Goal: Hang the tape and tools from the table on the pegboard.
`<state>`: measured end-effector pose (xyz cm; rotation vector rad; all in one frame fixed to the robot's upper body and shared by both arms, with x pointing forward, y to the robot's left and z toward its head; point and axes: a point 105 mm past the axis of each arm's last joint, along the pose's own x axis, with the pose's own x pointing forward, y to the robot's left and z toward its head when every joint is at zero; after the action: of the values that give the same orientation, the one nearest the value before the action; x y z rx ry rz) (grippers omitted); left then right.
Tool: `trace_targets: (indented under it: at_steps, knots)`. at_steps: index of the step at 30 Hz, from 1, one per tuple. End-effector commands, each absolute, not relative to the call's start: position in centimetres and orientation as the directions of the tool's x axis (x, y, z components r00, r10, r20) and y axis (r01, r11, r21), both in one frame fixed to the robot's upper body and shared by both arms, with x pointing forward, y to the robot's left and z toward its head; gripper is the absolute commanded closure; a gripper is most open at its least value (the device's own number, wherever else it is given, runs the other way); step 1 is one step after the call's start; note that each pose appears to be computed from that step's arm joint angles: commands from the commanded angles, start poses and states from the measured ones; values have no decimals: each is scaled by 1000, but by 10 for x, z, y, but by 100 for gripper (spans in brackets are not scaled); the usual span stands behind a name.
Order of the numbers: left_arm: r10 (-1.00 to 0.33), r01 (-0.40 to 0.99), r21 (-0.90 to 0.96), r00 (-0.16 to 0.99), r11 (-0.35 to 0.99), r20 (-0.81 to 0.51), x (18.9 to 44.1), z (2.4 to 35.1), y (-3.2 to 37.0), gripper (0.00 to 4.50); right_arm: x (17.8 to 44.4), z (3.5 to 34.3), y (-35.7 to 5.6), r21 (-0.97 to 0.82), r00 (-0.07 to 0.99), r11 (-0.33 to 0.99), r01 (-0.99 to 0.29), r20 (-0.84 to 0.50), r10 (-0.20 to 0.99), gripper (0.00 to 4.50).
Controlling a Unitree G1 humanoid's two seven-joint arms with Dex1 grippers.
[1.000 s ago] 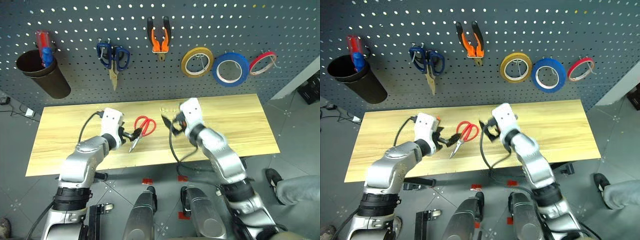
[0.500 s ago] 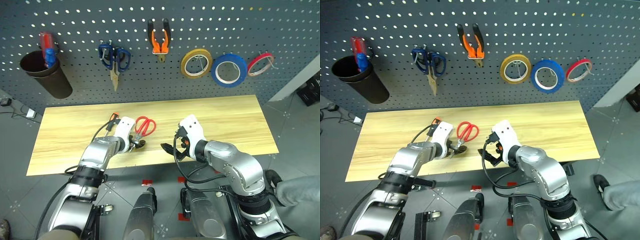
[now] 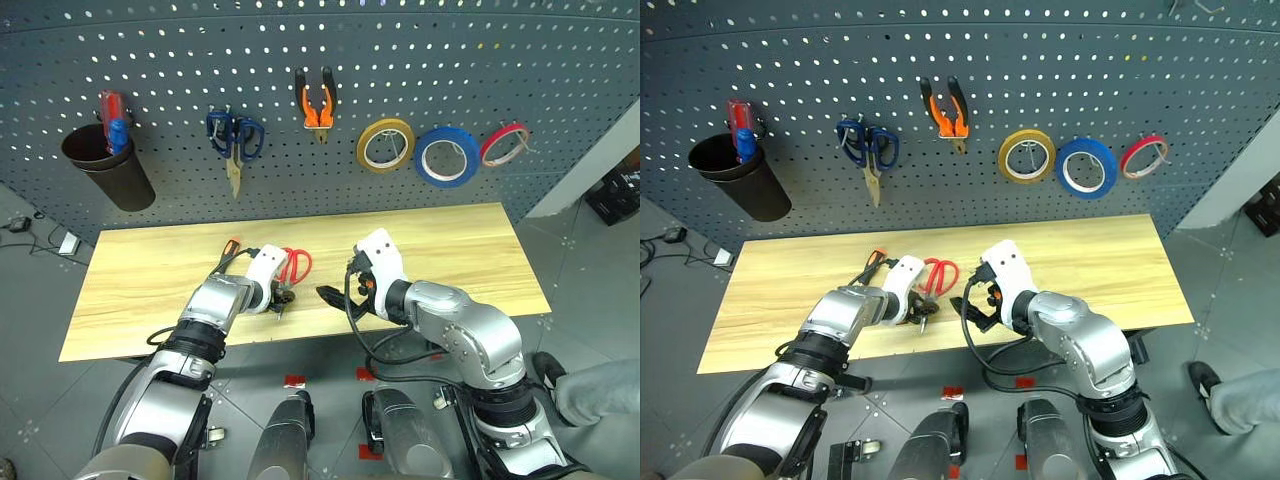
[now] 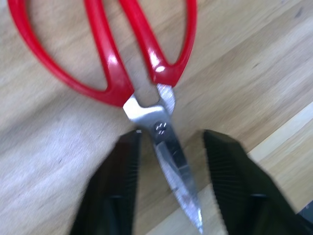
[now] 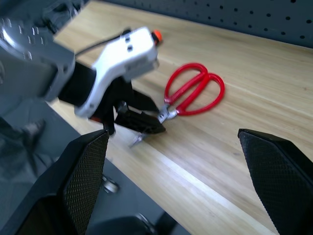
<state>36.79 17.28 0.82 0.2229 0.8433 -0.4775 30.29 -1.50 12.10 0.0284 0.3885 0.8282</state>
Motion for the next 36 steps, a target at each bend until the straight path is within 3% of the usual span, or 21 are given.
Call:
trace_targets:
  at_steps: [1,2,8,16,19,23,29,36]
  knots:
    - [-281,474,10,539,881,-794,358,-8,184,381,304,132,-16,195,612,668,-718,-281,739,0]
    - [-281,478,19,548,878,-788,360,-7,185,407,303,132,-16,195,609,664,-722,-278,743,0]
    - [-274,455,56,626,889,-730,368,2,189,410,297,136,-13,195,588,634,-748,-248,770,0]
    - [-256,373,164,838,913,-481,372,47,202,410,293,145,-14,107,581,606,-788,-196,790,0]
    - [-292,399,346,901,849,-322,340,73,199,410,291,161,-20,-98,597,589,-802,-136,790,0]
    - [-261,325,385,942,864,-209,307,90,200,410,285,174,-23,-206,600,575,-792,-85,795,0]
    - [-192,222,447,975,867,-111,291,110,201,410,283,184,-24,-256,605,576,-776,-45,795,0]
    - [-192,93,594,976,799,106,277,155,189,410,289,208,-26,-365,629,606,-707,69,774,0]
